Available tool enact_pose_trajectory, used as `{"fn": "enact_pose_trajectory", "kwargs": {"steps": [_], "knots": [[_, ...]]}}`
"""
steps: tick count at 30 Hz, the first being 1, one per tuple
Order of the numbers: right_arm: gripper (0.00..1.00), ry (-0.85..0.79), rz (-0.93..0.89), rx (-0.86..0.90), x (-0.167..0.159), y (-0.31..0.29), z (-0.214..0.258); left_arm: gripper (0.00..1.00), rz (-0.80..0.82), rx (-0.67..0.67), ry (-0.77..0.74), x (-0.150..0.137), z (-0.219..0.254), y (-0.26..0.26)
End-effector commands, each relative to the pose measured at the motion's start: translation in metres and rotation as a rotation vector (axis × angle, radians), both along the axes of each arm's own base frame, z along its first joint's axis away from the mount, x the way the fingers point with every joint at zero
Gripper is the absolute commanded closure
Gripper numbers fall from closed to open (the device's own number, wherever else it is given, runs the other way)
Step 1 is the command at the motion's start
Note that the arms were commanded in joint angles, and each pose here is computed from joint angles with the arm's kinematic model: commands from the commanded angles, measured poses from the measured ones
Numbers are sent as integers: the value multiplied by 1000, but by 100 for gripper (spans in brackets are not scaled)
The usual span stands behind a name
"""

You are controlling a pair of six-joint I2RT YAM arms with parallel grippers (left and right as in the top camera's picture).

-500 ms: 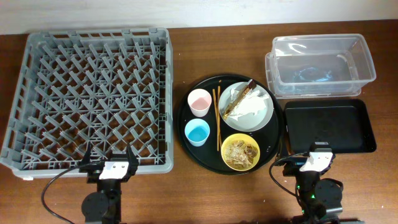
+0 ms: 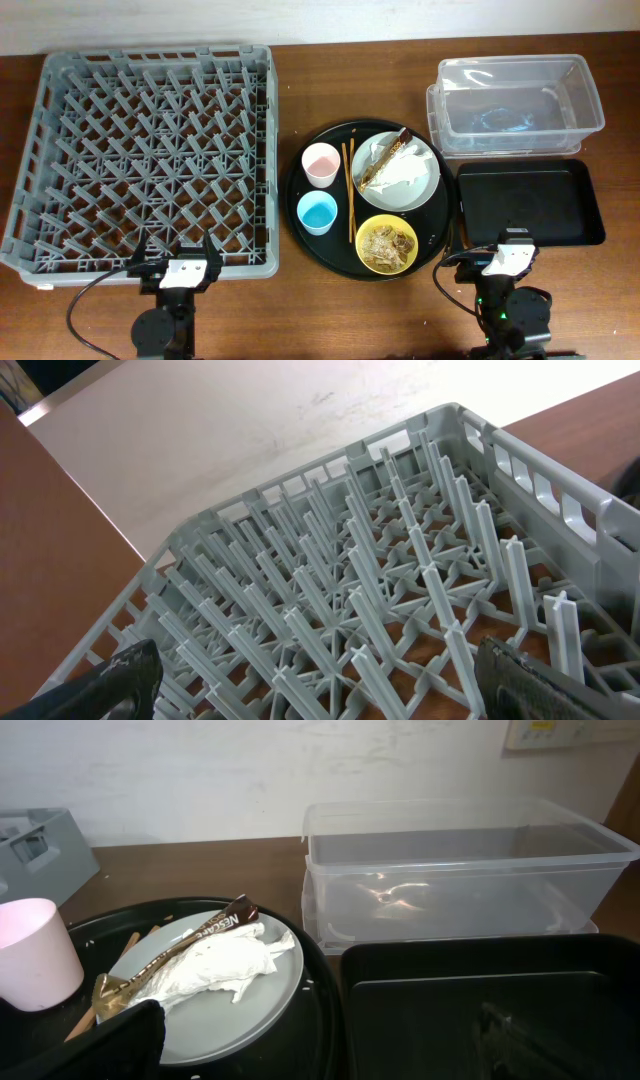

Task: Sort waste into correct bins and load items into the dishwasher rack
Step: 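Raise both arms from rest toward the rack and the tray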

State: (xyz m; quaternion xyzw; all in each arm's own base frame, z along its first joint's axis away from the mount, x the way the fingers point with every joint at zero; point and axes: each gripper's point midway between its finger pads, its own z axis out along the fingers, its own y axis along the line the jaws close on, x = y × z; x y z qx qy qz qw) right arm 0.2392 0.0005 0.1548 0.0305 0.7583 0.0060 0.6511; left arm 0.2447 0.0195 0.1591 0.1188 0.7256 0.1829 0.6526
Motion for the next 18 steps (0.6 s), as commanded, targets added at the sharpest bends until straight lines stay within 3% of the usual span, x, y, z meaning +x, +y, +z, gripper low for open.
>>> {"fn": "enact_pose_trajectory", "kwargs": {"steps": [1,13,15,18], "knots": [[2,-3,-7,-6,0,-2,-2,1,-6,8,-2,0,-1,-1],[2,-38,78,8,1,13,7,1,0,-1,-34,0,7,0],[2,-97,135,16,2,23,23,1,6,-65,-92,1,19,1],[2,-149,139,12,-2,23,47,1,-3,-261,-234,-1,49,1]]}}
